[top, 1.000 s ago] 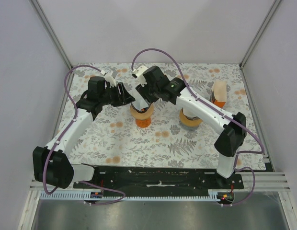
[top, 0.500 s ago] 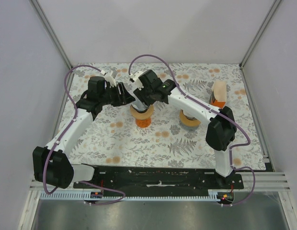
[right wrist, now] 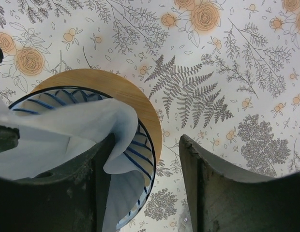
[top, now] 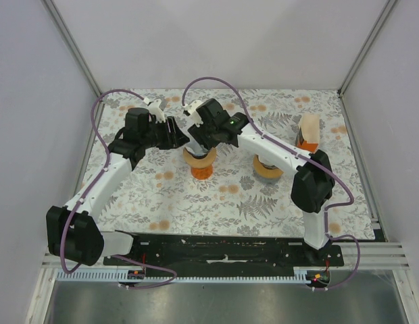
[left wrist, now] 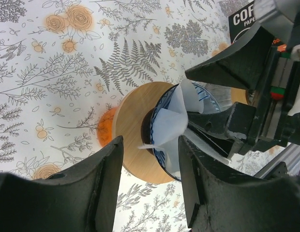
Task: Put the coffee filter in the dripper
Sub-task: Place the coffee filter in the coffee dripper.
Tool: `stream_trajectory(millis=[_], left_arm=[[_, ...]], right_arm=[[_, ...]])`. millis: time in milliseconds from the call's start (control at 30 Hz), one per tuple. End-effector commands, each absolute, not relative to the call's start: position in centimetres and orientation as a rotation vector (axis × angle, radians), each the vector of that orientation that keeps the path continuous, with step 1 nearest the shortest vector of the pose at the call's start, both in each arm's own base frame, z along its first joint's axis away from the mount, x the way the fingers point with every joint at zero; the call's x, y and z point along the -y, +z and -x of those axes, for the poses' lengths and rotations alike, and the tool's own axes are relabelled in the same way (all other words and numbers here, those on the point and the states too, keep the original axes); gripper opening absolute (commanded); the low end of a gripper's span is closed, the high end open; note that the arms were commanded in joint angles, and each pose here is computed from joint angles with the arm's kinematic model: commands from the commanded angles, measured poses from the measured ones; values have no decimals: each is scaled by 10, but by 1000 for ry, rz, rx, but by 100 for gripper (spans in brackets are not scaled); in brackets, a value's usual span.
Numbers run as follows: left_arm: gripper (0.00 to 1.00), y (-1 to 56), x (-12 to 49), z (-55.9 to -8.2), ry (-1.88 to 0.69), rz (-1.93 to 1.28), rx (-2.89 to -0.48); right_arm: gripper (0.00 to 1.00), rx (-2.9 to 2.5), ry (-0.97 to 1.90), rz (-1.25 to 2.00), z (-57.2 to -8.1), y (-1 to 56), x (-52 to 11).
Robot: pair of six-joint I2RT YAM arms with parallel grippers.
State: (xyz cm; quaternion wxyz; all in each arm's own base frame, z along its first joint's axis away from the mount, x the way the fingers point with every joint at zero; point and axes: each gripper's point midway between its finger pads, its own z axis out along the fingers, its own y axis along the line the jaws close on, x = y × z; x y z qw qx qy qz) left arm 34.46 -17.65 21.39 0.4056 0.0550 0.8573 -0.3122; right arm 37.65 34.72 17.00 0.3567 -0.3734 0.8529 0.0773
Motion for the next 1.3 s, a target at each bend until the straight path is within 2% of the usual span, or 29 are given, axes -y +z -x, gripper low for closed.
stream_trajectory(millis=[0, 167, 433, 500, 600, 667, 767, 967, 1267], left_arm=[[54, 219, 176, -352, -742, -197, -2112], [54, 219, 176, -353, -743, -199, -2109], [53, 218, 176, -353, -742, -200, -2112], [53, 219, 175, -354, -737, -194, -2109], [53, 224, 176, -354, -738, -197, -2101], [53, 226, 175, -353, -738, -198, -2099], [53, 226, 175, -353, -735, -197, -2098], [53, 224, 175, -353, -740, -189, -2101], [53, 221, 175, -352, -745, -182, -2109]], right_arm=[[65, -2065, 261, 942, -375, 224, -349], [71, -2007, 298, 1000, -365, 242, -350], [73, -1903, 339, 987, -356, 286, -346], [64, -1868, 428, 1009, -346, 291, -358], [41, -1842, 536, 1073, -329, 286, -379], [26, -1878, 548, 1063, -330, 275, -386], [11, -1956, 512, 1014, -340, 257, -386], [0, -2078, 438, 970, -356, 218, -390], [0, -2211, 328, 945, -369, 161, -387]])
